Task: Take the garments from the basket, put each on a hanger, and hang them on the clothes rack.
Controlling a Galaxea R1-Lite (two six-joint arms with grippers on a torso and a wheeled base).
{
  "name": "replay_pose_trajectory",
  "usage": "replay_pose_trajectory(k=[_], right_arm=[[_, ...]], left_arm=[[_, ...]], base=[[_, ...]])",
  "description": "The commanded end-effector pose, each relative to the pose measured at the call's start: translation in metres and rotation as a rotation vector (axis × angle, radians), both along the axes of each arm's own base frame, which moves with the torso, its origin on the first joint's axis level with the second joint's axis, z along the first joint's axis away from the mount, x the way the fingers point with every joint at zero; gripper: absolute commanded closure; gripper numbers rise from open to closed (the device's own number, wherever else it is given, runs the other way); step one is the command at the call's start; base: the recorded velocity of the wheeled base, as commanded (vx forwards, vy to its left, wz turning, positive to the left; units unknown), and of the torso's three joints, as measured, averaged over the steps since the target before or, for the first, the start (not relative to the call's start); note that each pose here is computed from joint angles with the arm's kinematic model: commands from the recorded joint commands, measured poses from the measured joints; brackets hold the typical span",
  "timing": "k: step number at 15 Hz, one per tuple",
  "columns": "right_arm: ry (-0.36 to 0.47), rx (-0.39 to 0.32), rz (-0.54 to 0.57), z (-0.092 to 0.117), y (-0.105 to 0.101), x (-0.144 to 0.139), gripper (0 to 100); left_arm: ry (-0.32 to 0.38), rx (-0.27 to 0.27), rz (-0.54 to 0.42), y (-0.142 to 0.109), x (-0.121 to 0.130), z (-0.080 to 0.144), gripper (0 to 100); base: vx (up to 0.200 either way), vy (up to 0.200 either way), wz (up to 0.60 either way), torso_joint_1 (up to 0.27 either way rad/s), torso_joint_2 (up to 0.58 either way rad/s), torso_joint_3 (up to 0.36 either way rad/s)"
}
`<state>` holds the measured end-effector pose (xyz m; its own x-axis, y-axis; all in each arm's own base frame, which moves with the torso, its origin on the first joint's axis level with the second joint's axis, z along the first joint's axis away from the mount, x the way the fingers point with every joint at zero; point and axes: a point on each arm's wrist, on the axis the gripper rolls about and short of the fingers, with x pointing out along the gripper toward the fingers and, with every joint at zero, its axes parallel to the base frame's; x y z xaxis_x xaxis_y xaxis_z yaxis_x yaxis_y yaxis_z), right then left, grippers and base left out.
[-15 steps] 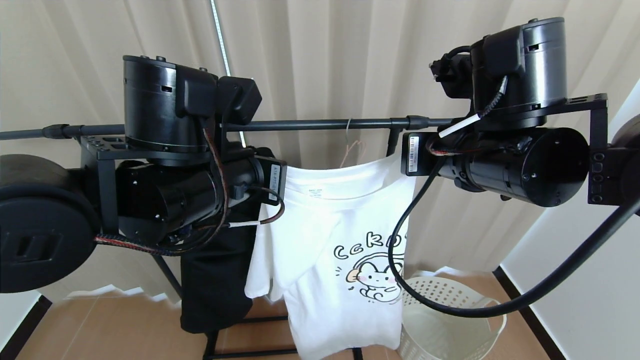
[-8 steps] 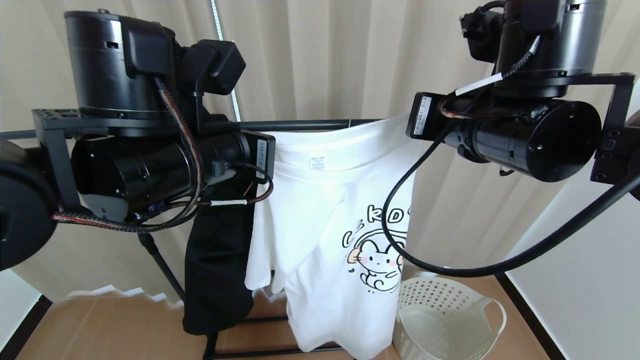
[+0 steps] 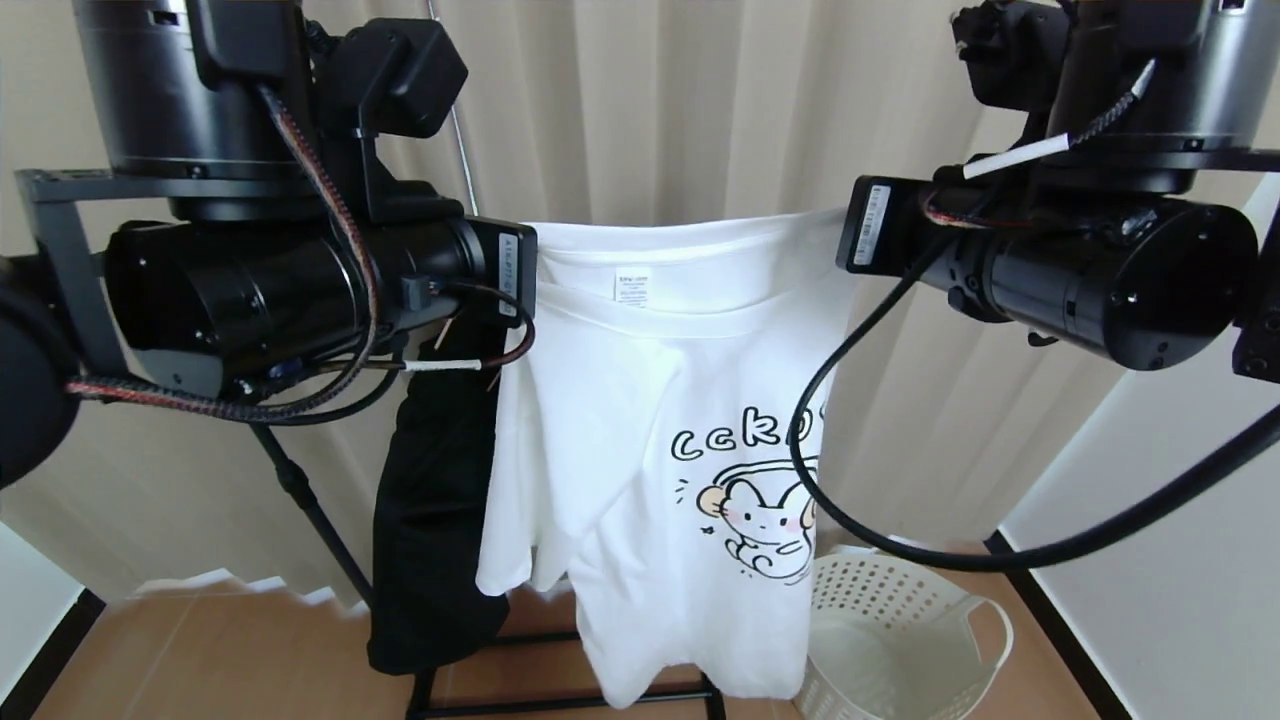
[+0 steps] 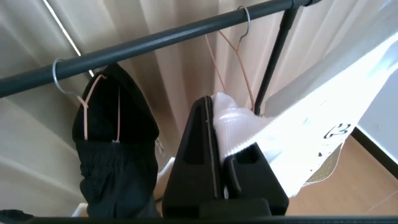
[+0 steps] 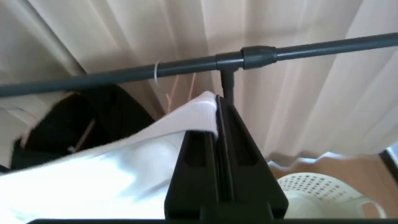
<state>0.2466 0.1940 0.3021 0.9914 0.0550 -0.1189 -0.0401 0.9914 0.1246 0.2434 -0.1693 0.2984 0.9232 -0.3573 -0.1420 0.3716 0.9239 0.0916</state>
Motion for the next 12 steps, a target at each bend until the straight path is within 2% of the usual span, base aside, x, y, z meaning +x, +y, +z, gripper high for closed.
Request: replay_pose_trajectory(k=[1,2,3,4,5,6,9,10,12], right_arm=[[0.017,-0.096,0.017,-0.007,-0.014,-0.018,100],[0.021,-0.119,0.024,-0.009,-0.015,-0.022,100],[0.037,-0.219,0.104,-0.019,-0.015,-0.047,100],[0.040,-0.282,0.183,-0.026,-0.011,-0.063,100],[0.044,-0.304,0.226,-0.030,-0.009,-0.072,100],[0.048,-0.323,0.295,-0.036,-0.001,-0.086,100],[0.060,-0.355,0.453,-0.050,0.026,-0.114,100],[0.063,-0.354,0.468,-0.052,0.031,-0.117,100],[0.062,-0.302,0.538,-0.052,0.045,-0.133,100]], left_arm=[[-0.003,-0.011,-0.043,-0.011,0.025,0.001,100],[-0.005,-0.016,-0.063,-0.013,0.027,0.002,100],[-0.012,-0.017,-0.138,-0.014,0.040,0.003,100],[-0.018,0.001,-0.170,-0.015,0.048,0.000,100],[-0.018,0.013,-0.186,-0.016,0.054,-0.002,100],[-0.034,0.017,-0.260,-0.016,0.060,0.000,100],[-0.068,-0.017,-0.405,-0.021,0.069,0.010,100],[-0.075,-0.019,-0.412,-0.023,0.073,0.011,100],[-0.102,-0.030,-0.414,-0.028,0.081,0.017,100]], base=[[0.000,0.000,0.00,0.000,0.00,0.000],[0.000,0.000,0.00,0.000,0.00,0.000],[0.000,0.000,0.00,0.000,0.00,0.000],[0.000,0.000,0.00,0.000,0.00,0.000],[0.000,0.000,0.00,0.000,0.00,0.000],[0.000,0.000,0.00,0.000,0.00,0.000],[0.000,0.000,0.00,0.000,0.00,0.000],[0.000,0.000,0.00,0.000,0.00,0.000],[0.000,0.000,0.00,0.000,0.00,0.000]])
